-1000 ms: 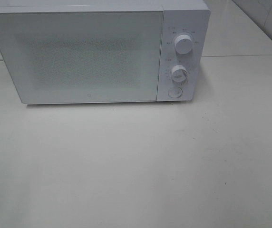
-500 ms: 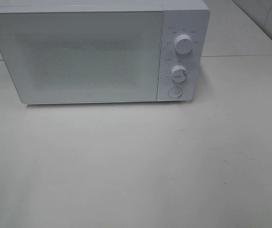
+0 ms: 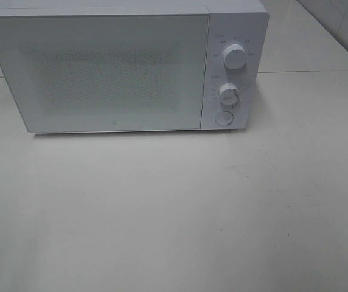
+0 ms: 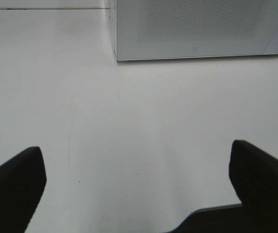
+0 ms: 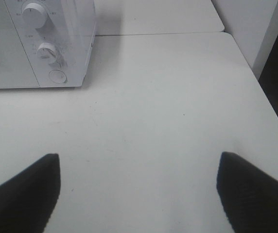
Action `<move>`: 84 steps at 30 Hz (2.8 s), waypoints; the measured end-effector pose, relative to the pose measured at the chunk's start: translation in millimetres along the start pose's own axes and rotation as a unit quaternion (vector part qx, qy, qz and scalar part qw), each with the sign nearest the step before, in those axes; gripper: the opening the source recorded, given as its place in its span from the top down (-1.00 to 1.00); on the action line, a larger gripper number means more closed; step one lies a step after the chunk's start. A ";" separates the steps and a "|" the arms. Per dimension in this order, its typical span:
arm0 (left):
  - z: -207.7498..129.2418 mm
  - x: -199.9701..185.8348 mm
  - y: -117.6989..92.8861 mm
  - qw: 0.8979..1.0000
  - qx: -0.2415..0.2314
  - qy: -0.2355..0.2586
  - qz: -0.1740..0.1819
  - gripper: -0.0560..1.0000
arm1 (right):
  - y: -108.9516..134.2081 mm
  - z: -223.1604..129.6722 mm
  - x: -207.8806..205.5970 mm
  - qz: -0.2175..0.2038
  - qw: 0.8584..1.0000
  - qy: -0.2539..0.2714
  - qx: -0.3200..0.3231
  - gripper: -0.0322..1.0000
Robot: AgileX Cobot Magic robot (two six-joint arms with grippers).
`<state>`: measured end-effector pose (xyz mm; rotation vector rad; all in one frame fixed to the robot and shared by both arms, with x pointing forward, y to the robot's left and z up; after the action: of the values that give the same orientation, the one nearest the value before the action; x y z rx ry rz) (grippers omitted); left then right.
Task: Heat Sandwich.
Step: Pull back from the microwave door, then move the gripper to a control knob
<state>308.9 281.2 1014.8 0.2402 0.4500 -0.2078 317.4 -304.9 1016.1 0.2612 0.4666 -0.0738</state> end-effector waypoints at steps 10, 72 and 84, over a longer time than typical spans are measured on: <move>0.0 0.0 0.0 1.000 0.000 0.000 0.000 -0.93 | 11.9 29.1 30.1 0.006 1.000 -0.007 -0.006 -0.70; 0.0 0.0 0.0 1.000 0.000 0.000 0.000 -0.93 | 47.2 51.4 234.1 0.034 0.997 -0.070 0.007 -0.55; 0.0 0.0 0.0 1.000 0.000 0.000 0.000 -0.93 | 81.3 25.0 238.8 0.042 0.996 -0.082 0.002 -0.55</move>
<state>308.9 281.2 1014.8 0.2402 0.4500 -0.2078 551.6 -235.8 948.1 0.2768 0.2925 -0.0130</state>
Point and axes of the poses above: a point on each arm's last joint axis where the gripper is mounted, x pointing out along that axis toward the gripper, y along the wrist's bending axis when the last joint is at zero, z = x × y, the point moved 9 cm from there along x, pointing out along that axis toward the gripper, and after that the axes turned 14 degrees about x, right-handed, at the moved point
